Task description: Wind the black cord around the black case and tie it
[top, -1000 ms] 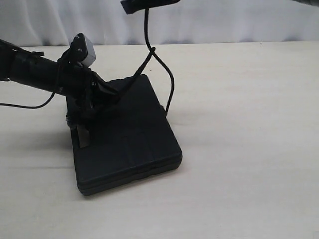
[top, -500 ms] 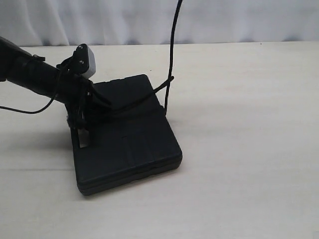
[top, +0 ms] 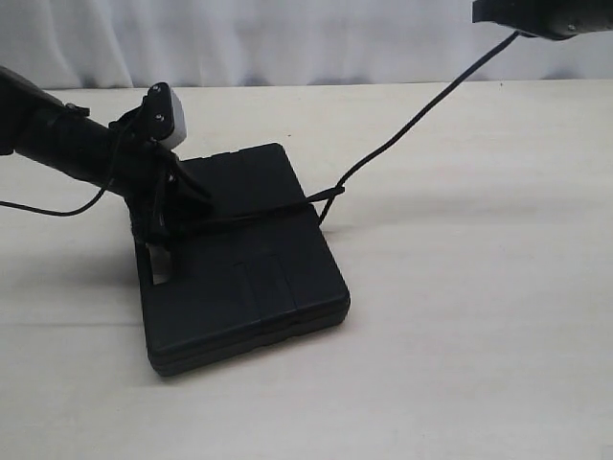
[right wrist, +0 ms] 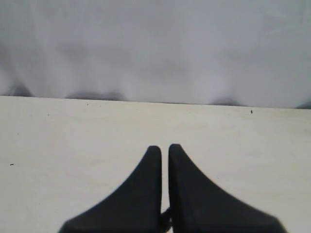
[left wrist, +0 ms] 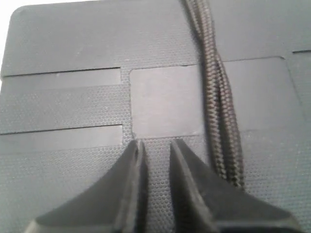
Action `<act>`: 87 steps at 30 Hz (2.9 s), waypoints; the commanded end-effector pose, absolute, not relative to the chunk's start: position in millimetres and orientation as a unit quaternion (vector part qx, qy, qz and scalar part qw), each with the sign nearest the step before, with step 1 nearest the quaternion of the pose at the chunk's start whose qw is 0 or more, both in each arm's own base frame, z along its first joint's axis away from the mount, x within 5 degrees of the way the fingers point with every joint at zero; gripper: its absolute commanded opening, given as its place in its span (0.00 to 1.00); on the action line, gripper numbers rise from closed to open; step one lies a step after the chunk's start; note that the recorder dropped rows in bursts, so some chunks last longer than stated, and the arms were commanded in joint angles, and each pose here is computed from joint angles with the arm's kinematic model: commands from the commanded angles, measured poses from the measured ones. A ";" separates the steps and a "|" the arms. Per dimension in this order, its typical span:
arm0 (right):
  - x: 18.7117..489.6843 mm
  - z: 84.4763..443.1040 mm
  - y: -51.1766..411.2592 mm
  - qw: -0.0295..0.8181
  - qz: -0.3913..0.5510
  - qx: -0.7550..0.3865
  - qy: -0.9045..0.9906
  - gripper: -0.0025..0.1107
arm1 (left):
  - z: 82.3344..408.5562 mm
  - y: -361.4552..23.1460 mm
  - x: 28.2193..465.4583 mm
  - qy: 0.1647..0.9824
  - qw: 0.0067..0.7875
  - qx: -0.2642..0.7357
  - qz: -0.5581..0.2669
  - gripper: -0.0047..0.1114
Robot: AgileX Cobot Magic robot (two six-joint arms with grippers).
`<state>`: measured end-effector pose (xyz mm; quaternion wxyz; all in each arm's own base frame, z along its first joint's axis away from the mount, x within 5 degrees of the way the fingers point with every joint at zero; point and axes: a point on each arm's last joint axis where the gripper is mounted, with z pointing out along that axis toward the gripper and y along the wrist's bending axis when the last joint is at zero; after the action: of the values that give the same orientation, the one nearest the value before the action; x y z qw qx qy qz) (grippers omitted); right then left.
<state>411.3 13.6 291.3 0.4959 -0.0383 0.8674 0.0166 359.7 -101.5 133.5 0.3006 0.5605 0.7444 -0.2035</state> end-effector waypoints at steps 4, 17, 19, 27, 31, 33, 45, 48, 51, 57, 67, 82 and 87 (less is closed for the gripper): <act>418.0 262.5 11.0 0.451 0.015 -0.046 0.891 0.20 | 130.0 -97.2 363.0 0.755 0.296 0.560 -0.170 0.20; 399.6 277.1 81.7 0.413 -0.071 -0.409 0.811 0.49 | 129.8 -96.3 364.4 0.758 0.299 0.557 -0.162 0.20; 387.9 261.2 111.0 0.358 -0.083 -0.552 0.749 0.49 | 129.5 -95.5 365.4 0.760 0.300 0.555 -0.155 0.20; 373.3 198.8 132.0 0.311 -0.127 -0.678 0.654 0.49 | 129.7 -95.3 366.2 0.762 0.303 0.551 -0.153 0.20; 376.0 179.8 143.1 0.343 -0.170 -0.694 0.610 0.49 | 129.7 -95.3 366.2 0.762 0.303 0.551 -0.153 0.20; 378.2 173.4 150.5 0.363 -0.189 -0.695 0.591 0.49 | 129.7 -95.4 366.1 0.762 0.302 0.551 -0.154 0.20; 389.1 126.4 161.9 0.365 -0.223 -0.716 0.552 0.47 | 129.9 -95.5 366.4 0.764 0.304 0.548 -0.155 0.20; 389.1 124.5 166.1 0.373 -0.226 -0.715 0.547 0.30 | 129.9 -95.5 366.4 0.764 0.304 0.548 -0.155 0.20; 386.7 125.2 171.4 0.376 -0.223 -0.716 0.545 0.07 | 129.9 -95.3 366.6 0.764 0.304 0.548 -0.153 0.20; 386.7 144.0 177.9 0.421 -0.228 -0.664 0.575 0.06 | 129.5 -93.9 368.3 0.767 0.306 0.545 -0.142 0.20; 384.0 206.0 162.3 0.492 -0.213 -0.532 0.655 0.06 | 129.2 -93.7 367.9 0.766 0.304 0.548 -0.141 0.20; 363.9 253.8 161.0 0.533 -0.116 -0.451 0.707 0.06 | 131.4 -100.6 348.9 0.721 0.245 0.607 -0.225 0.20; 367.2 231.5 164.6 0.502 -0.100 -0.465 0.722 0.06 | 159.9 -112.6 372.9 0.740 0.347 0.514 -0.260 0.20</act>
<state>365.1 165.3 227.4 0.4930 -0.4787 0.7194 -0.1009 364.9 -107.4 146.0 0.3035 0.5499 0.7393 -0.2427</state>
